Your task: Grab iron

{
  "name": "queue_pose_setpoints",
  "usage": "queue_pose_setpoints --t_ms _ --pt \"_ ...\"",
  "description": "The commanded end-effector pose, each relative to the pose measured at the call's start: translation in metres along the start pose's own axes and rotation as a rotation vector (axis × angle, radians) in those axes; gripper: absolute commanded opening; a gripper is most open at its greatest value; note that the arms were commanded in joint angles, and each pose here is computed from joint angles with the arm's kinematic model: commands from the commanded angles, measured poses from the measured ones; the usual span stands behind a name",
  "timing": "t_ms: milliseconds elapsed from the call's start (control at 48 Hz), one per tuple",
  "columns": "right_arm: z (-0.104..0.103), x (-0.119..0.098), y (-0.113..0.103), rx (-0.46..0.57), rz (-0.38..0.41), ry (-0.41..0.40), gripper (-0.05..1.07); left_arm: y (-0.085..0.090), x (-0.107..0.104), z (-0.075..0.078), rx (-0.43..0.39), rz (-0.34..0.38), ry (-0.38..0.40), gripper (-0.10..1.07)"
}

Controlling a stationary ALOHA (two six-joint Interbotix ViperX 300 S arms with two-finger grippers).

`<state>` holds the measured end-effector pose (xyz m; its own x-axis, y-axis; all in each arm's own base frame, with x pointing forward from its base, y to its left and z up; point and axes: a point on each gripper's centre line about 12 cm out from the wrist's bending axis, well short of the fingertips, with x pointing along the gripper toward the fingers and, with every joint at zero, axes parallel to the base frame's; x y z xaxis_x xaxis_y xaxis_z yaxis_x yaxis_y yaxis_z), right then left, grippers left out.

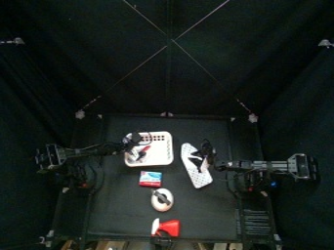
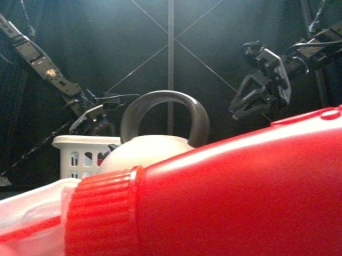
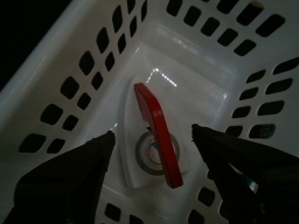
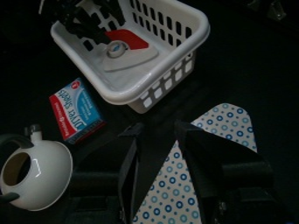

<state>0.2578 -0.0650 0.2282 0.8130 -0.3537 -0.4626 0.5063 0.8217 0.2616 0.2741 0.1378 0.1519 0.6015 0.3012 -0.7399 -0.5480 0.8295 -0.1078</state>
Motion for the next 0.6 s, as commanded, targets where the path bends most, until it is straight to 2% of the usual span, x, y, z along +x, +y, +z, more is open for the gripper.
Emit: queue_pose_setpoints --t_ms 0,146,312,438,583 --pt "0.0057 -0.0053 0.0012 0.006 0.009 -0.025 0.75 -0.0013 -0.0017 0.0079 -0.005 -0.002 -0.012 1.03" --pt "0.0036 -0.0061 0.0001 0.011 0.008 -0.022 0.75 -0.0018 -0.0015 0.0104 -0.009 -0.005 -0.023 1.02" --pt "0.0008 -0.0057 -0.0010 0.014 0.005 -0.014 0.75 -0.0011 0.0024 0.0062 -0.006 -0.001 0.000 0.93" --pt "0.0014 -0.0057 -0.0008 0.014 0.005 -0.015 0.75 0.0000 0.0040 0.0089 -0.008 0.002 -0.006 0.84" --pt "0.0008 -0.0057 -0.0010 0.014 0.005 -0.014 0.75 -0.0004 0.0051 0.0119 -0.005 0.002 -0.010 0.81"
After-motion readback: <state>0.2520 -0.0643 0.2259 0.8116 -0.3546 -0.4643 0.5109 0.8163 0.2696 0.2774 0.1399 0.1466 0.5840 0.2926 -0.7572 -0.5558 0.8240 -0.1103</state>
